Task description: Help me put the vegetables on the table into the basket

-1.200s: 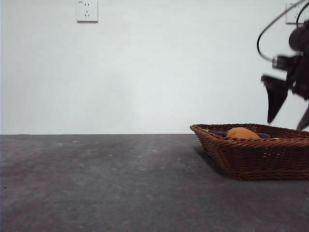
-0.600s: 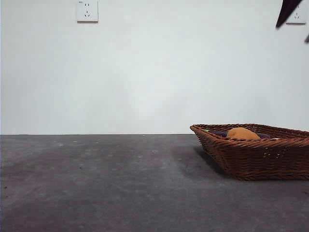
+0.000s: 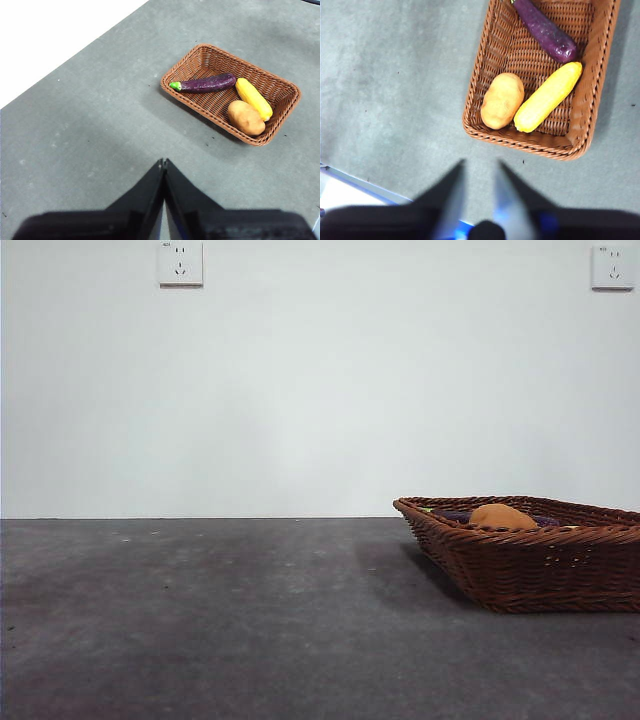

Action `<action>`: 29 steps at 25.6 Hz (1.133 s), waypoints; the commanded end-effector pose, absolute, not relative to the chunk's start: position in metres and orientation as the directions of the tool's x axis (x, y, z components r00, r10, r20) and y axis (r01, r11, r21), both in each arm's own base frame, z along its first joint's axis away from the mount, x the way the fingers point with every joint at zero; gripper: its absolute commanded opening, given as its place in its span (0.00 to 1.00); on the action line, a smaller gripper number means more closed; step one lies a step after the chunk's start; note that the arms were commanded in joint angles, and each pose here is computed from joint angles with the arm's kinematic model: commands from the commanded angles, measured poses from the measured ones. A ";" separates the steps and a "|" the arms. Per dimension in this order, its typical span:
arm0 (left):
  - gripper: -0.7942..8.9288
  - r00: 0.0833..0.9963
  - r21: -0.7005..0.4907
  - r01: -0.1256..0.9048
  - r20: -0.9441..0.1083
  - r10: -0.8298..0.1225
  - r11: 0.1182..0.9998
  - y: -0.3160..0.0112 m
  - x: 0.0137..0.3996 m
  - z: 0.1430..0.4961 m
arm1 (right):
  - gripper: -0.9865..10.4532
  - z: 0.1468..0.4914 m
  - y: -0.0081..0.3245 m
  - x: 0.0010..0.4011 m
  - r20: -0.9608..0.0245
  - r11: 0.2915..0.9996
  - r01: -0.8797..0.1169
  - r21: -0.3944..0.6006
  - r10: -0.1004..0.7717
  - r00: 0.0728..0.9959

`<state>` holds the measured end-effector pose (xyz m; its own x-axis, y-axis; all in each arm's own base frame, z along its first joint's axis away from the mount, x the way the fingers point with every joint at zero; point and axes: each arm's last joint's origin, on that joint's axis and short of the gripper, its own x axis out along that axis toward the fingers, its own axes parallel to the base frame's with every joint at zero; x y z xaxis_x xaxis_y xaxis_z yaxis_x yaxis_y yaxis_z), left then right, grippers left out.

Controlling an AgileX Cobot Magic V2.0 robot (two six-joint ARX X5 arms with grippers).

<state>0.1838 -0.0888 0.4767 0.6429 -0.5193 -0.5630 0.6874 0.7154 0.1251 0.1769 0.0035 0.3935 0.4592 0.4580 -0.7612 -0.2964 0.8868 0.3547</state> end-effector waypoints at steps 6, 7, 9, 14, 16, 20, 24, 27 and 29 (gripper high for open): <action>0.07 0.648 0.119 0.678 -0.562 -0.514 0.726 -0.088 0.183 0.477 | 0.08 0.397 0.005 0.166 -0.756 0.884 -0.315 0.346 0.461 0.464; 0.08 0.649 0.119 0.678 -0.562 -0.514 0.726 -0.088 0.183 0.477 | 0.08 0.397 0.005 0.167 -0.756 0.885 -0.307 0.351 0.461 0.464; 0.08 0.649 0.120 0.678 -0.561 -0.514 0.726 -0.088 0.183 0.477 | 0.08 0.397 0.005 0.167 -0.757 0.885 -0.305 0.351 0.460 0.464; 0.08 0.653 0.122 0.677 -0.555 -0.516 0.726 -0.088 0.183 0.478 | 0.09 0.397 0.004 0.167 -0.758 0.886 -0.304 0.349 0.458 0.465; 0.08 0.653 0.122 0.677 -0.555 -0.516 0.726 -0.088 0.184 0.478 | 0.09 0.397 0.004 0.167 -0.758 0.886 -0.304 0.349 0.458 0.465; 0.08 0.653 0.122 0.677 -0.555 -0.516 0.726 -0.088 0.183 0.478 | 0.09 0.397 0.004 0.167 -0.758 0.887 -0.304 0.349 0.458 0.465; 0.08 0.653 0.122 0.677 -0.554 -0.516 0.726 -0.088 0.184 0.478 | 0.09 0.397 0.004 0.167 -0.758 0.887 -0.304 0.349 0.458 0.465; 0.08 0.653 0.122 0.677 -0.555 -0.516 0.726 -0.088 0.183 0.478 | 0.09 0.397 0.004 0.167 -0.761 0.890 -0.301 0.343 0.451 0.466; 0.08 0.653 0.122 0.677 -0.555 -0.516 0.726 -0.088 0.183 0.478 | 0.09 0.397 0.003 0.167 -0.772 0.902 -0.289 0.322 0.427 0.471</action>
<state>0.1839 -0.0887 0.4768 0.6450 -0.5174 -0.5624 0.6857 0.7168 0.1269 0.1686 0.0032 0.3975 0.4875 0.4257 -0.7623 -0.2918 0.9023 0.3173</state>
